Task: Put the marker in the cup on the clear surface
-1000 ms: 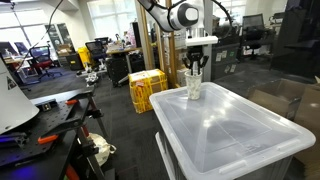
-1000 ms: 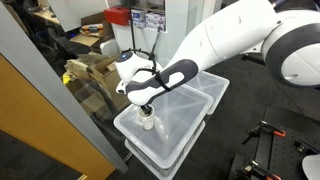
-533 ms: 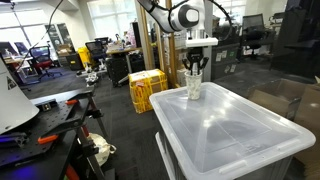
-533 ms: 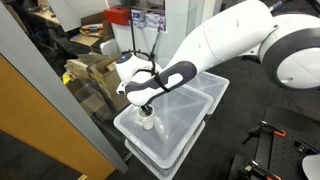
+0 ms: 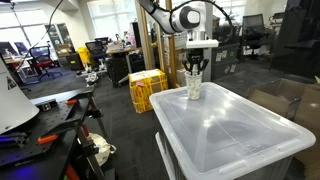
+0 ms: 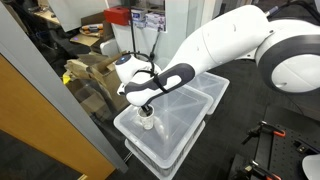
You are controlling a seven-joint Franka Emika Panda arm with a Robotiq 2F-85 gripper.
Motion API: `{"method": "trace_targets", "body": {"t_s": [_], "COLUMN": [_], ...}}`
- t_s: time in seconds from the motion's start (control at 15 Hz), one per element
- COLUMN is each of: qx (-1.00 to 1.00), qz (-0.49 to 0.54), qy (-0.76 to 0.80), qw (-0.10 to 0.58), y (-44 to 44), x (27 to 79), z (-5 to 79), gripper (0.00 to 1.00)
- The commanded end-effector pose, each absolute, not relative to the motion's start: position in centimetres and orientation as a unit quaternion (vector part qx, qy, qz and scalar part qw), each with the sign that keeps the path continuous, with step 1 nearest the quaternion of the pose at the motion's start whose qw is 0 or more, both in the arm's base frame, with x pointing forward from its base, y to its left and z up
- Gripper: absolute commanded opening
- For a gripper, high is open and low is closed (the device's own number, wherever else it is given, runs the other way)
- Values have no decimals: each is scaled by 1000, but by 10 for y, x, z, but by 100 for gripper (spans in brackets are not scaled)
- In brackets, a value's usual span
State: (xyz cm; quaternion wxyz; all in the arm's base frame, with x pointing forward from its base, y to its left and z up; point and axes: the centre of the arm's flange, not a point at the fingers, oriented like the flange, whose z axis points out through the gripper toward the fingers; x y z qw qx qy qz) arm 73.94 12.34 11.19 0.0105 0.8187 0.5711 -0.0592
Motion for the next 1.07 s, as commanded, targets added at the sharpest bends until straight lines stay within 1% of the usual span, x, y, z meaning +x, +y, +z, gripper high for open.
{"method": "trace_targets", "body": {"t_s": [0.0,0.27,0.33,0.53,0.6,0.67,0.73,1.0], "qx": [825,826,826,826,827,827,827,829], "qz": [-69,-79,-81,-86,-87,-87,-87,-86], "qy": [560,558,558,557,556,556,555,553], "qw": [3,0,0,0,1,1,2,5], "y": [124,123,123,123,123,124,124,124], "x": [753,754,754,755,756,756,756,756], "z": [111,108,107,107,108,108,109,116], "gripper": [38,38,37,17,1,2,5,5]}}
